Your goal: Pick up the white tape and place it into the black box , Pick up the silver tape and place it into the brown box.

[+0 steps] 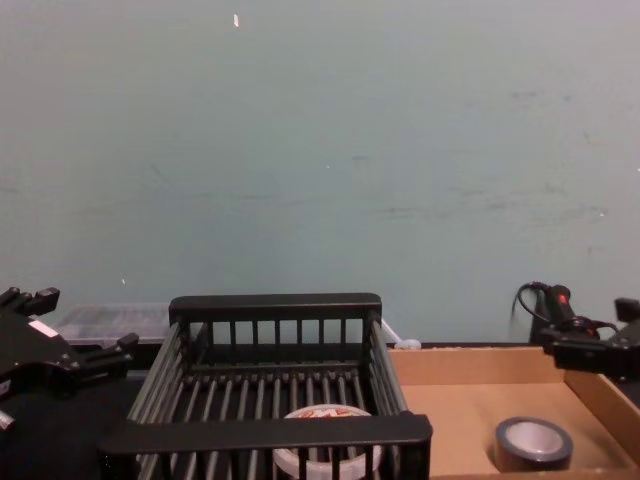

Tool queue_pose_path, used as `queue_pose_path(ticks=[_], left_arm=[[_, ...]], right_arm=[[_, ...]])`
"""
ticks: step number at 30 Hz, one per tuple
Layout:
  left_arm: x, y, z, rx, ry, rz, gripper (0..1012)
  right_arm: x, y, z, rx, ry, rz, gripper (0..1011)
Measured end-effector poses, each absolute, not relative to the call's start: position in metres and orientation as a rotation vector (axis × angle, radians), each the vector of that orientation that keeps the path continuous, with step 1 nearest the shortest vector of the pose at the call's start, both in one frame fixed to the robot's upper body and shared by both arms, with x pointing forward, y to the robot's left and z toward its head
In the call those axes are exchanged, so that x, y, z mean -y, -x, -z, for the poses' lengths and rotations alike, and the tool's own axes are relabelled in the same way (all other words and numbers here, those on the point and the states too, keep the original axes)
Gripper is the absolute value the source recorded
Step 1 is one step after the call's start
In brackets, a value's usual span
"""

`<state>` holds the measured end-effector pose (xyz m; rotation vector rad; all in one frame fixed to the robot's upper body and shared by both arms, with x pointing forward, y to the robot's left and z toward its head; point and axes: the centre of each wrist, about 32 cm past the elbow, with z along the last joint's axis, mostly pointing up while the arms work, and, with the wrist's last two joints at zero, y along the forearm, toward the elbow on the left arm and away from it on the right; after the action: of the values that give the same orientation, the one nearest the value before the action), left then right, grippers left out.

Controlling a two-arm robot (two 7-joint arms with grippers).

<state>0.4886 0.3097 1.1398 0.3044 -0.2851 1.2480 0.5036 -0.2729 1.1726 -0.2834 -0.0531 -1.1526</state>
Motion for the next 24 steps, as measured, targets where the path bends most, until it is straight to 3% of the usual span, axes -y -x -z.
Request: queue_pose_path(ticks=[14, 24], left_arm=[[-0.31, -0.489, -1.14, 0.285, -0.305, -1.248, 1001], [-0.31, -0.489, -1.14, 0.285, -0.304, -1.248, 1001]], right_arm=[[0.274, -0.471, -1.141, 0.147, 0.289, 1.251, 1002], [0.273, -0.466, -1.137, 0.136, 0.297, 1.279, 1002]])
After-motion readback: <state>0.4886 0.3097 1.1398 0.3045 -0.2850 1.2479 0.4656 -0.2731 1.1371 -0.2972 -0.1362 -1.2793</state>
